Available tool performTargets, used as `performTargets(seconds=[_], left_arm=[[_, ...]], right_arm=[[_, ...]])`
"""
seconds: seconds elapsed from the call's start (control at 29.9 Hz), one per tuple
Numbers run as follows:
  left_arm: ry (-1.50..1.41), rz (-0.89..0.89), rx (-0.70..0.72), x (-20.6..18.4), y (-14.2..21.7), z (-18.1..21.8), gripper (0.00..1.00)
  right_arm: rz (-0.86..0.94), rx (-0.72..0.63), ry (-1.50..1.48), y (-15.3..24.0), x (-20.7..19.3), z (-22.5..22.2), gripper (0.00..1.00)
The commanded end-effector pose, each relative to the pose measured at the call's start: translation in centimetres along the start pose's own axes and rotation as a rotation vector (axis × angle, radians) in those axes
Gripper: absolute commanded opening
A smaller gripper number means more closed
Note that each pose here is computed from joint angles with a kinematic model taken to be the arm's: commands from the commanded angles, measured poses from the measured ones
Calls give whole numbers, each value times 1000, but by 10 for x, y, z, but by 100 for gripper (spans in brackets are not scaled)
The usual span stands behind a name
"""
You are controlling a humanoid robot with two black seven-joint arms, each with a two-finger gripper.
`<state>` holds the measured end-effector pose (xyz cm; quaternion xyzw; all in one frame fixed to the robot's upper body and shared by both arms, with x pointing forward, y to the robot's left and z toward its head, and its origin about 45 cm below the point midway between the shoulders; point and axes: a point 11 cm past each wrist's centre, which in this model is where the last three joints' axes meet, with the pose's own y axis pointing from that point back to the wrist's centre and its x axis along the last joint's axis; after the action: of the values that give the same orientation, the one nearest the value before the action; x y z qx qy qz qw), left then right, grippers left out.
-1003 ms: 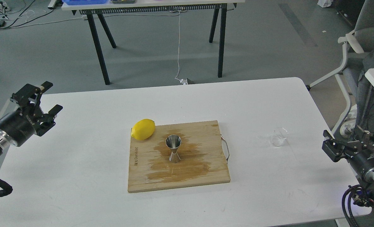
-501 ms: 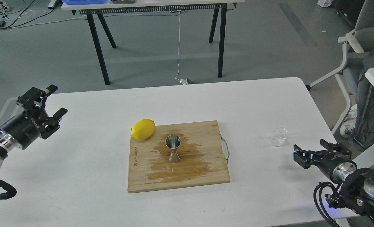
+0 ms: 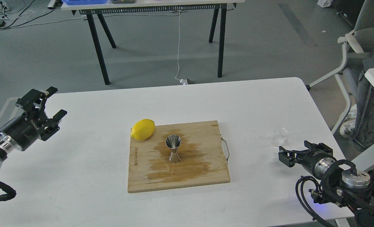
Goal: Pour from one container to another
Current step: 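Move the right gripper down toward the small clear glass cup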
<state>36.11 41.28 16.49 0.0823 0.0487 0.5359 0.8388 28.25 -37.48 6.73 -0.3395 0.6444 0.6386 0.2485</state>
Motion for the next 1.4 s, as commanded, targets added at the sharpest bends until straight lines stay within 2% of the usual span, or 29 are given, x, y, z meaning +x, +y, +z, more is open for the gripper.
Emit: performTargets(seconds=[0.0, 1.04, 1.37], left_arm=[[1, 1, 0, 0, 0, 0, 98], [3, 14, 14, 3, 4, -6, 98], [8, 22, 20, 4, 4, -10, 98]], right_arm=[[12, 7, 10, -8, -5, 0, 97], [8, -7, -16, -38, -20, 26, 97], [21, -15, -16, -43, -14, 37, 90]])
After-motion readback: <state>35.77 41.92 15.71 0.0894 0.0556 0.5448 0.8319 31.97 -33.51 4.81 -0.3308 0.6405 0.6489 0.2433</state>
